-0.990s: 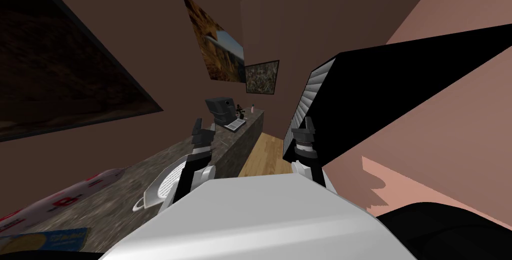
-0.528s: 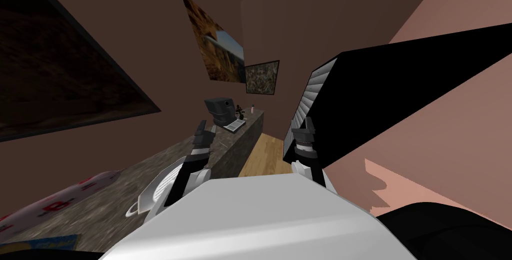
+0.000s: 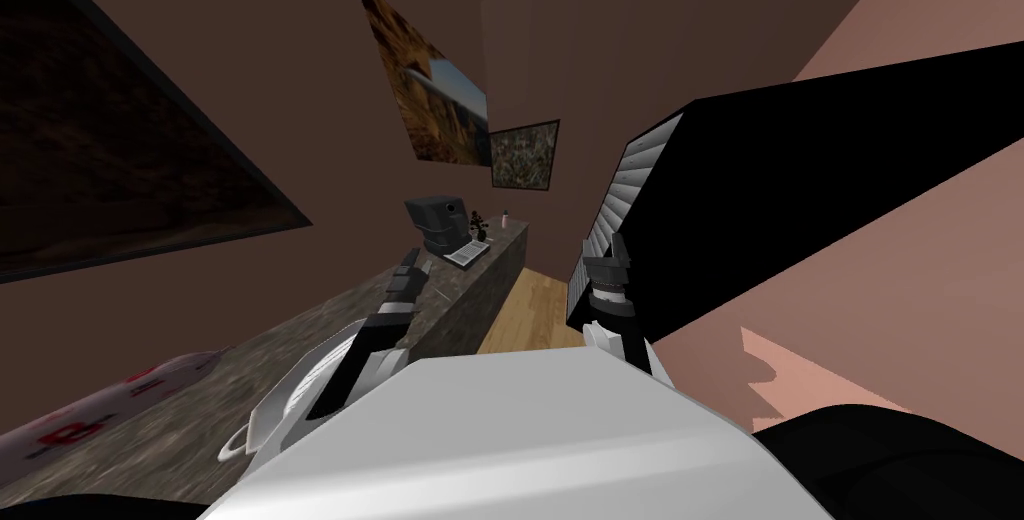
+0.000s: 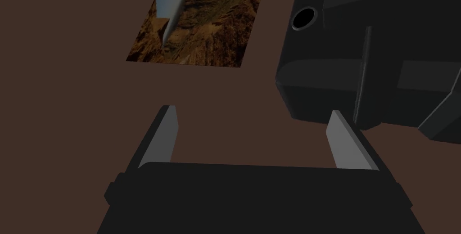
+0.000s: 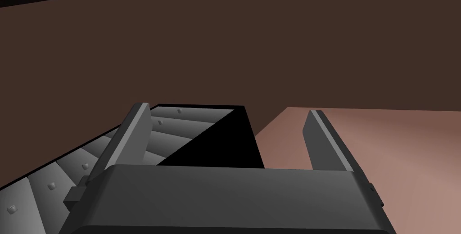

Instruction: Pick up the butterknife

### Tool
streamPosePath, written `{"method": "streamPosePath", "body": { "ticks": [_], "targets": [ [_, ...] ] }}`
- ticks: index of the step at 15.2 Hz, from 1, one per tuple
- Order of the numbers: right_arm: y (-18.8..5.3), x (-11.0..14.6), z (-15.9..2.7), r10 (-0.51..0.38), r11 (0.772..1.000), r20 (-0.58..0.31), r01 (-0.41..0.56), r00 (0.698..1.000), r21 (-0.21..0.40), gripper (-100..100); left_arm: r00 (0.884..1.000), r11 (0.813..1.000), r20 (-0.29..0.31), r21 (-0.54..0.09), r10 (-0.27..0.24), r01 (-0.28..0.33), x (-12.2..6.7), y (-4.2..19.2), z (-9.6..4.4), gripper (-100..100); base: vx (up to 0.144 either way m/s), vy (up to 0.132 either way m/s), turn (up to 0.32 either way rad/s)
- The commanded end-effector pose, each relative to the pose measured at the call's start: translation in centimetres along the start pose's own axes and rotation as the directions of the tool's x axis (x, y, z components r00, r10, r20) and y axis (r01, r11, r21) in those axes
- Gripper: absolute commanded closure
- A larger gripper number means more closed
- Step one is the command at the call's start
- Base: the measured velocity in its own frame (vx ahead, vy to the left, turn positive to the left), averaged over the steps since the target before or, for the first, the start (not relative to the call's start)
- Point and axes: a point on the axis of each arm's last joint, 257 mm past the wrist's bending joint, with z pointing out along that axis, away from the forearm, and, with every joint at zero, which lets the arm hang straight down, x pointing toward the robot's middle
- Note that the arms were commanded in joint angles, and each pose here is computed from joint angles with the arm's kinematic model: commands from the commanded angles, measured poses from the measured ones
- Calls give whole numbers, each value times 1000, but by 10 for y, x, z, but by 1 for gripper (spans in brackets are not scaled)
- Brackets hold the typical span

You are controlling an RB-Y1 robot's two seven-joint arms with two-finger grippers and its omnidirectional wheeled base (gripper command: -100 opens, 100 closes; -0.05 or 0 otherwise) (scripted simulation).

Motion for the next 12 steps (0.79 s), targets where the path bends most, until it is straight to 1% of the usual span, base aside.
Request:
{"method": "streamPosePath", "body": {
  "ticks": [1, 2, 3, 4, 5, 6, 7, 9, 10, 11, 12],
  "targets": [
    [0, 0, 0, 0, 1000, 0, 0, 1000, 0, 0, 999, 997, -22, -68, 40, -41, -4, 17, -4, -100, 68, -38, 20],
    [0, 0, 0, 0, 1000, 0, 0, 1000, 0, 0, 999, 997, -22, -68, 40, -41, -4, 17, -4, -100, 73, -33, 17],
    [0, 0, 0, 0, 1000, 0, 0, 1000, 0, 0, 997, 990, -39, -119, 69, -73, -9, 31, -10, -100, 93, -37, 12],
    [0, 0, 0, 0, 1000, 0, 0, 1000, 0, 0, 997, 990, -39, -119, 69, -73, -9, 31, -10, -100, 86, -34, 14],
    [0, 0, 0, 0, 1000, 0, 0, 1000, 0, 0, 994, 980, -56, -171, 97, -105, -14, 46, -15, -100, 78, -41, 15],
    [0, 0, 0, 0, 1000, 0, 0, 1000, 0, 0, 994, 980, -56, -171, 97, -105, -14, 46, -16, -100, 73, -49, 16],
    [0, 0, 0, 0, 1000, 0, 0, 1000, 0, 0, 989, 966, -75, -220, 124, -138, -19, 60, -22, -100, 89, -47, 20],
    [0, 0, 0, 0, 1000, 0, 0, 1000, 0, 0, 989, 965, -75, -225, 124, -138, -19, 61, -22, -100, 72, -30, 16],
    [0, 0, 0, 0, 1000, 0, 0, 1000, 0, 0, 984, 945, -95, -277, 151, -172, -26, 75, -30, -100, 61, -34, 7],
    [0, 0, 0, 0, 1000, 0, 0, 1000, 0, 0, 984, 945, -95, -278, 151, -172, -26, 76, -30, -100, 64, -37, 15],
    [0, 0, 0, 0, 1000, 0, 0, 1000, 0, 0, 977, 922, -117, -329, 177, -206, -33, 90, -39, -100, 79, -40, 17]
  ]
}}
